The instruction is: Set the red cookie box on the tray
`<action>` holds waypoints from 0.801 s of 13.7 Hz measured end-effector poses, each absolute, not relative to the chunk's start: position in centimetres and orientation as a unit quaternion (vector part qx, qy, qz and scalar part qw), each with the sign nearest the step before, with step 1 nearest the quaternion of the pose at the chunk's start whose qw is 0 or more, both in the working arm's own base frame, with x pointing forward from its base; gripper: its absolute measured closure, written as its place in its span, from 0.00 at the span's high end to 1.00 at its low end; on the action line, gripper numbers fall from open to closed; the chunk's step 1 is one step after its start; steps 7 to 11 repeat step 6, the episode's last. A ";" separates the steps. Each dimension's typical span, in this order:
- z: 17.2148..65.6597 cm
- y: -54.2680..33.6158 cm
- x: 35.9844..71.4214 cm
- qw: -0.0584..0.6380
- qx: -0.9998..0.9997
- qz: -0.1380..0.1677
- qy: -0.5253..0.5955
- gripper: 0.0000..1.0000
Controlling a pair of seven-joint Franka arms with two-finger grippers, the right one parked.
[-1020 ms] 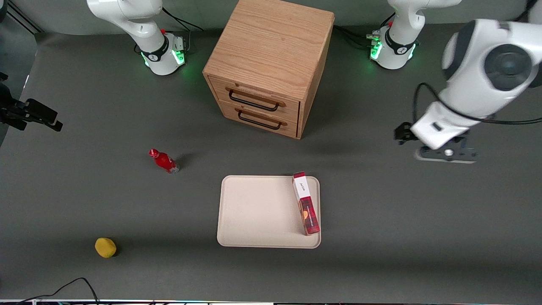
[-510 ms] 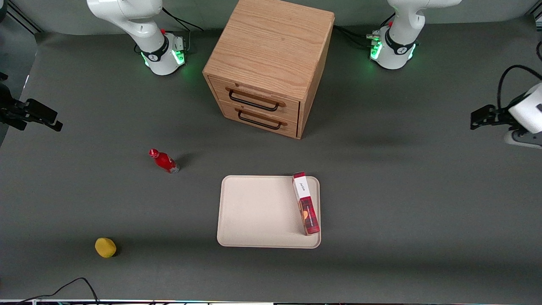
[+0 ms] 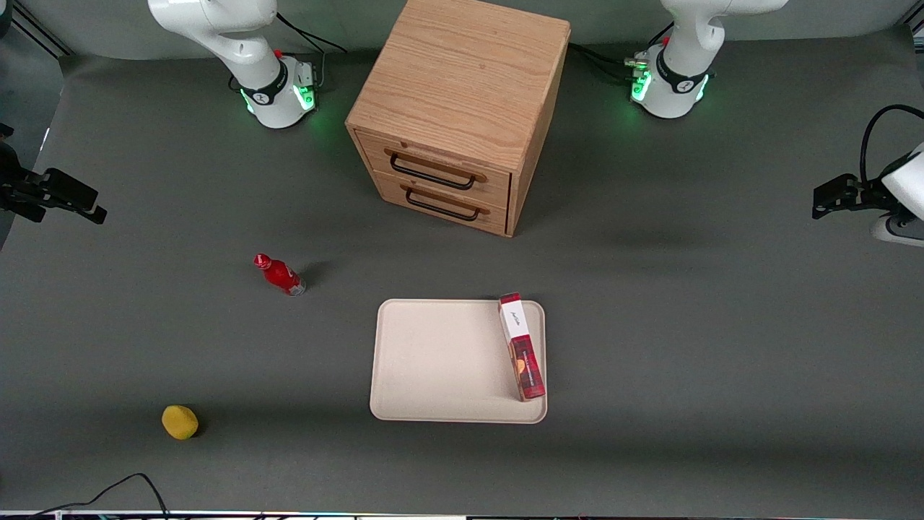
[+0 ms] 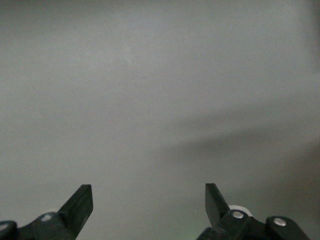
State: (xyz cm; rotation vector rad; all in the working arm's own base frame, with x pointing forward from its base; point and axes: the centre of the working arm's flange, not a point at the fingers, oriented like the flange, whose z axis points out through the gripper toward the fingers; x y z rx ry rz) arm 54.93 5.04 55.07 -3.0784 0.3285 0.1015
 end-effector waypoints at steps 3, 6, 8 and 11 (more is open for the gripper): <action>55.5 4.8 54.6 0.019 -0.997 0.034 0.071 1.00; 56.6 3.0 54.4 0.018 -0.998 0.041 0.049 1.00; 56.6 3.0 54.4 0.018 -0.998 0.041 0.049 1.00; 56.6 3.0 54.4 0.018 -0.998 0.041 0.049 1.00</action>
